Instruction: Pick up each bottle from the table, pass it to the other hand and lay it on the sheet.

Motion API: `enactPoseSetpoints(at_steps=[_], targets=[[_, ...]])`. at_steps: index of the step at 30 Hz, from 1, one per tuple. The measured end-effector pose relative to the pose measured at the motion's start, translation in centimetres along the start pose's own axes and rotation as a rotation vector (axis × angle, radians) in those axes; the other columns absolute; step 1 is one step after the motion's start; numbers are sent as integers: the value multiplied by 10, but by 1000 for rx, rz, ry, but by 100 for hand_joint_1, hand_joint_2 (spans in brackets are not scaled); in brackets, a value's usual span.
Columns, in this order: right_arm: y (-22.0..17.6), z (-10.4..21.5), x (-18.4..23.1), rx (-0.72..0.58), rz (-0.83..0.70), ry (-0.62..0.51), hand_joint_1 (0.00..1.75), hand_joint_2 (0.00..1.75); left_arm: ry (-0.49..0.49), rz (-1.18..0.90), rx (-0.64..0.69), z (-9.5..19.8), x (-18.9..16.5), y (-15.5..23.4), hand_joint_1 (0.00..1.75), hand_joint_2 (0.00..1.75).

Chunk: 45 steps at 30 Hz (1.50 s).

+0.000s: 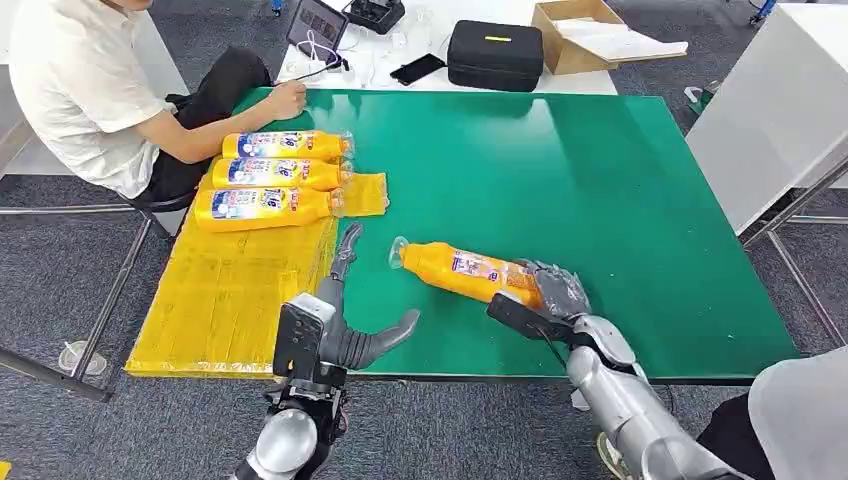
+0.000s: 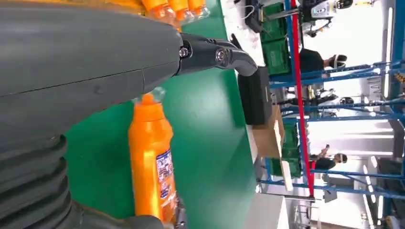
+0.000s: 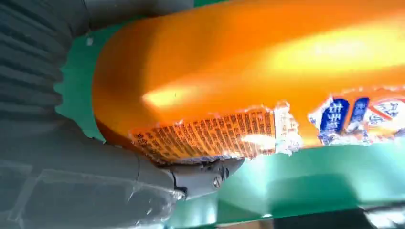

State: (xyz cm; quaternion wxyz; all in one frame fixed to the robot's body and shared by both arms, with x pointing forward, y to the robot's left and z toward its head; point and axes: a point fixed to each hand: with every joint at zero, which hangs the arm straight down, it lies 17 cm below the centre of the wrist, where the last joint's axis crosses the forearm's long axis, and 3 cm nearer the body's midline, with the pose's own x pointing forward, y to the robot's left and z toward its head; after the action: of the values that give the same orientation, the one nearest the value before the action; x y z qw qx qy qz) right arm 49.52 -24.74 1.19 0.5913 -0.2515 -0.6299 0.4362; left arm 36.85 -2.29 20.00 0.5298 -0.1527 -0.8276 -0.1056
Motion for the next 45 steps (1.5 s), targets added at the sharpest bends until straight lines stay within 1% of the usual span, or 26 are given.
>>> enactPoseSetpoints(at_steps=[2,5,24,26,28,33,35,36,37,38,39,42,45], targets=[[4,5,9,-17,-56,-24,175,175,7,10,5,2,-2,1,0,175],[10,9,15,-23,-86,-30,175,175,10,12,7,4,-3,2,0,175],[7,11,21,-48,-112,-36,175,175,12,10,7,5,-4,3,0,175],[5,11,25,-61,-139,-52,175,175,12,24,11,5,-4,3,0,175],[-2,13,36,-106,-206,-96,175,175,20,69,11,7,-5,3,0,175],[-34,26,67,-285,-395,-182,175,175,70,231,-18,24,-15,-4,0,175],[-50,34,75,-364,-476,-204,175,175,64,259,-14,34,-16,-2,0,175],[-56,37,77,-395,-503,-207,175,175,42,245,5,38,-15,2,0,175],[-63,41,80,-428,-522,-213,175,175,5,220,28,41,-9,7,0,175],[-70,45,82,-463,-529,-225,175,175,-8,226,41,42,-6,10,0,175],[-84,53,87,-542,-533,-258,175,175,14,285,56,43,-8,14,0,175],[-118,67,100,-689,-521,-303,175,175,64,392,81,54,-14,20,0,175],[-131,72,105,-741,-533,-311,175,175,60,395,77,56,-14,22,0,175]])
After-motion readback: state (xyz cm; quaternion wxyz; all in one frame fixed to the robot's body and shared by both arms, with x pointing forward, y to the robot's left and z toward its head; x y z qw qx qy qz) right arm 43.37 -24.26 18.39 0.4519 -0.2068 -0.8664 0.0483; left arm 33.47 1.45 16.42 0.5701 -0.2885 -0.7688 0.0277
